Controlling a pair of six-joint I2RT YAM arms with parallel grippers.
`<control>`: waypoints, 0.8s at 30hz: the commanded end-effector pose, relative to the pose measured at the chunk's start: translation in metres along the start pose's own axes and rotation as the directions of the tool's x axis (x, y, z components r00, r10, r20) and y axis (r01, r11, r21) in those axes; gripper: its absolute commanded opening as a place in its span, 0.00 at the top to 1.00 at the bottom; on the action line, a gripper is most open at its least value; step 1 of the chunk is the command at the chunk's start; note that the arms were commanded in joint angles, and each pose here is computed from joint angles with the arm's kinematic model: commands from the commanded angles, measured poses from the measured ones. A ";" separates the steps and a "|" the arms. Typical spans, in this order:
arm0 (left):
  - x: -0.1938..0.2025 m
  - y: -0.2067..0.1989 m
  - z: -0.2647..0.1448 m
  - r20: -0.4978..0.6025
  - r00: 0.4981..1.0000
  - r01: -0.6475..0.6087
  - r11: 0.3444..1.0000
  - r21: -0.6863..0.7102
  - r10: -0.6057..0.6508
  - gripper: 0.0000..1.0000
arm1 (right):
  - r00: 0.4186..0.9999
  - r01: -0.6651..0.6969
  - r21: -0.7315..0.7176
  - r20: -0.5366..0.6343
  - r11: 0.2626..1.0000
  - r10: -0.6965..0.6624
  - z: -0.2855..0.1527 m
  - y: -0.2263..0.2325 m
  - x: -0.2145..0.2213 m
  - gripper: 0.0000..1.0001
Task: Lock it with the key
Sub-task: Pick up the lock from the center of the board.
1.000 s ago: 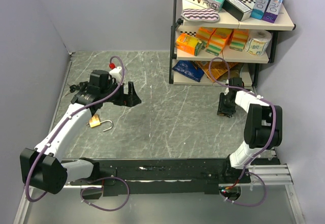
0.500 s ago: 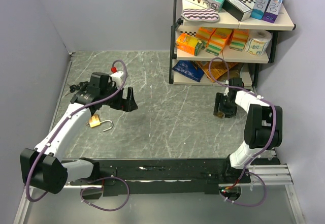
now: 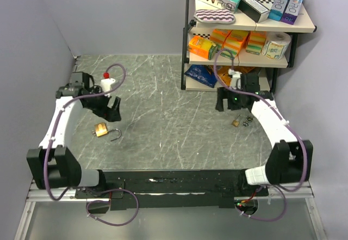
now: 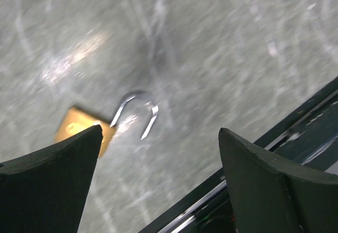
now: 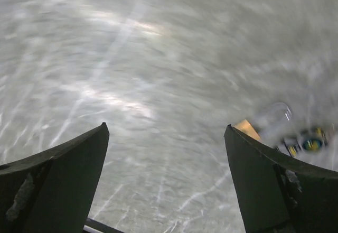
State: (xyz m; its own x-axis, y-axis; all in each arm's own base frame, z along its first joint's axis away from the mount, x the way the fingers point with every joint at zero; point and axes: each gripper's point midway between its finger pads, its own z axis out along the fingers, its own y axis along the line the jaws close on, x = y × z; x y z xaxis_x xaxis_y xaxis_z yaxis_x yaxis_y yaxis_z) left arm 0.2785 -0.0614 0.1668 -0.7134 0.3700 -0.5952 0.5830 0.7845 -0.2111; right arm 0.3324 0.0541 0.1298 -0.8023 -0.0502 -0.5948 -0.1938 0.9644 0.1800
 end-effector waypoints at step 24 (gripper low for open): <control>0.095 0.122 0.050 -0.407 0.816 -0.441 0.897 0.024 0.411 0.04 | 0.923 0.252 -0.399 0.373 0.882 -0.095 -0.097 0.092 -0.073 0.01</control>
State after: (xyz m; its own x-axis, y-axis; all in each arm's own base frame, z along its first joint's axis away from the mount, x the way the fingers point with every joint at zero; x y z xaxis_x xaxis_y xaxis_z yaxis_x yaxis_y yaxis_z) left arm 0.2928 0.0428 0.0516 -0.5872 0.7605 -0.2771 0.7922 0.6102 -0.0042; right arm 0.3274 0.1060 0.2449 -0.5455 -0.0402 -0.8372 -0.5168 0.8025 0.2982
